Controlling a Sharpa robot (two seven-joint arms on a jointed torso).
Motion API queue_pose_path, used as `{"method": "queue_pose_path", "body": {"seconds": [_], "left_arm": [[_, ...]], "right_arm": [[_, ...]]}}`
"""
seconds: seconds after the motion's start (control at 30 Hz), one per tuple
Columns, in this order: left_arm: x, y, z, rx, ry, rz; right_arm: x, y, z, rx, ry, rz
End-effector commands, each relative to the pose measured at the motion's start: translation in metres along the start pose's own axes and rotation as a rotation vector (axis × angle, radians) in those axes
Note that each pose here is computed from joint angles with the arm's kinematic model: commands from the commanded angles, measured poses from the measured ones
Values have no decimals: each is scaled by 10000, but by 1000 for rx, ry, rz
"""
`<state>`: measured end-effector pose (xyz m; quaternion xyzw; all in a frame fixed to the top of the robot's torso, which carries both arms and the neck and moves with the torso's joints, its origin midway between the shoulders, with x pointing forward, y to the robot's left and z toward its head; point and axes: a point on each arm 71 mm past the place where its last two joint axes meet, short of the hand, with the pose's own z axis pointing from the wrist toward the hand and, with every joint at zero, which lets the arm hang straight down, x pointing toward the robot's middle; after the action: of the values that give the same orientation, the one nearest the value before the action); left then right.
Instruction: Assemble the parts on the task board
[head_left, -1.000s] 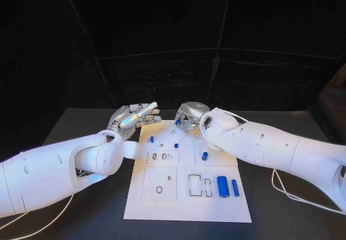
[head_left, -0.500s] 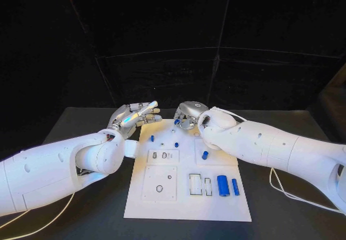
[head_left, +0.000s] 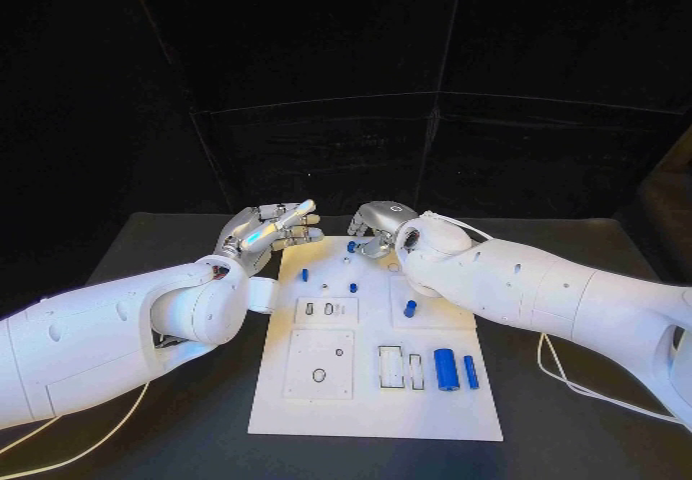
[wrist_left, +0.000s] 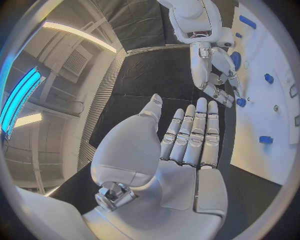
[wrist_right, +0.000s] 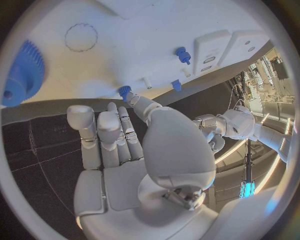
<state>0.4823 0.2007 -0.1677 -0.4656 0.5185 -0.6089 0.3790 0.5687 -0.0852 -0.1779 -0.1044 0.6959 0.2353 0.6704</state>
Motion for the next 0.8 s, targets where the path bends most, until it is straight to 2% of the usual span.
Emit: {"method": "queue_pose_path", "body": {"seconds": [0.03, 0.23, 0.4, 0.6, 0.7, 0.8], "left_arm": [[17, -15, 7, 4, 18, -6], [13, -16, 10, 2, 18, -6], [1, -18, 6, 1, 16, -6], [-25, -23, -2, 2, 12, -4], [-43, -25, -5, 1, 8, -3], [-52, -24, -8, 0, 4, -1]], "right_arm": [[-24, 2, 5, 0, -15, -4], [-29, 20, -9, -14, -18, 2], [-64, -11, -60, -18, -48, 12], [-185, -210, -227, 21, -58, 65], [-315, -411, -374, 67, -28, 120], [-378, -548, -472, 97, -2, 145]]}}
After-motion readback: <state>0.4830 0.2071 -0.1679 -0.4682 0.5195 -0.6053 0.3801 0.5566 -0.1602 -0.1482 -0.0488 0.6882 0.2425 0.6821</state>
